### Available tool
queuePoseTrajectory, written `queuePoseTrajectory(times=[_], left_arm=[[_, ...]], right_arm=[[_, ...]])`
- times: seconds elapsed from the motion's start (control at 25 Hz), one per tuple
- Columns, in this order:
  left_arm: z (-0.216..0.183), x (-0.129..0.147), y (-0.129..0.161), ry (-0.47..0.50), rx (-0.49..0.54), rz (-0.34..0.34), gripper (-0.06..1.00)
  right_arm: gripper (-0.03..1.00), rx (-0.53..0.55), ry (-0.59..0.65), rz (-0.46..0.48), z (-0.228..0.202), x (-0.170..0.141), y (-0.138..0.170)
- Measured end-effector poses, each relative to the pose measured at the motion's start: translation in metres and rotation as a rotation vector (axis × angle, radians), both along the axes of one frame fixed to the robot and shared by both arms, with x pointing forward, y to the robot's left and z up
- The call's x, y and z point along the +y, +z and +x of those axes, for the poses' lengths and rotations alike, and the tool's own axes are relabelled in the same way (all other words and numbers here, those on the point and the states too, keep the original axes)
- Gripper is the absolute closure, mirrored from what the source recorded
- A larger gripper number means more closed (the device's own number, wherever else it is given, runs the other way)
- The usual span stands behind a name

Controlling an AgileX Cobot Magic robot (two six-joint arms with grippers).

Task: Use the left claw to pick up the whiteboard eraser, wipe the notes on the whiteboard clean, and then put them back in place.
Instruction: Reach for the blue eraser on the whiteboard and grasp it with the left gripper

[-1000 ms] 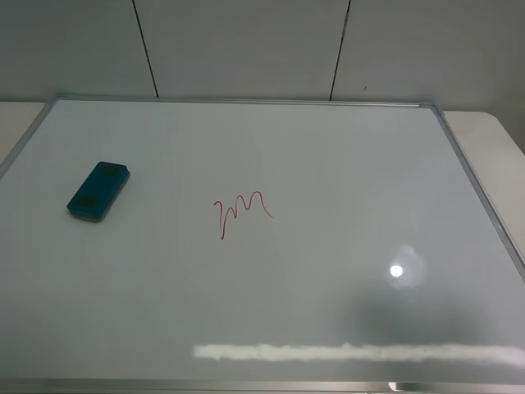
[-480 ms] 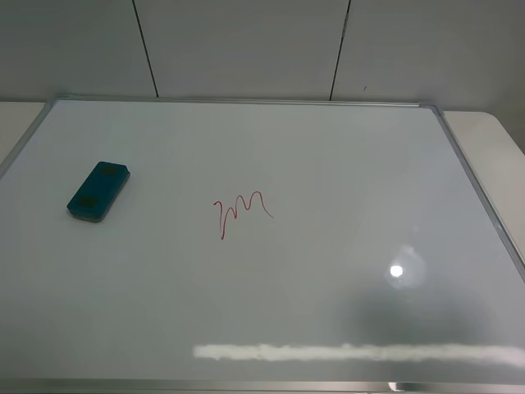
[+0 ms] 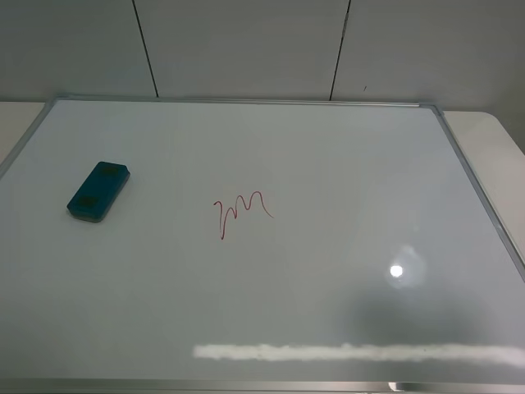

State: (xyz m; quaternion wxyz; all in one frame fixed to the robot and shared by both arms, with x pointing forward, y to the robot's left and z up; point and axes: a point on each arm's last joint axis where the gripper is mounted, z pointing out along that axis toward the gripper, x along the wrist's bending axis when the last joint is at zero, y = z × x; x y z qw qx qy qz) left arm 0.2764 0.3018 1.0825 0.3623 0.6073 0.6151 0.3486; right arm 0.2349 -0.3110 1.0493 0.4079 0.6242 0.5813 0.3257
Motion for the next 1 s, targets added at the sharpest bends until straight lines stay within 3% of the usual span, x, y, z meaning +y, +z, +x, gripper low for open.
queuePoseTrajectory(times=[0.32, 0.72, 1.0], left_arm=[[0.064, -0.003, -0.006, -0.006, 0.130, 0.006, -0.05], [0.149, -0.006, -0.002, -0.036, 0.372, 0.044, -0.05], [0.202, -0.008, -0.017, -0.046, 0.532, 0.053, -0.05]], right_arm=[[-0.02, 0.000, 0.000, 0.000, 0.000, 0.000, 0.000], [-0.02, 0.000, 0.000, 0.000, 0.000, 0.000, 0.000], [-0.02, 0.000, 0.000, 0.000, 0.000, 0.000, 0.000]])
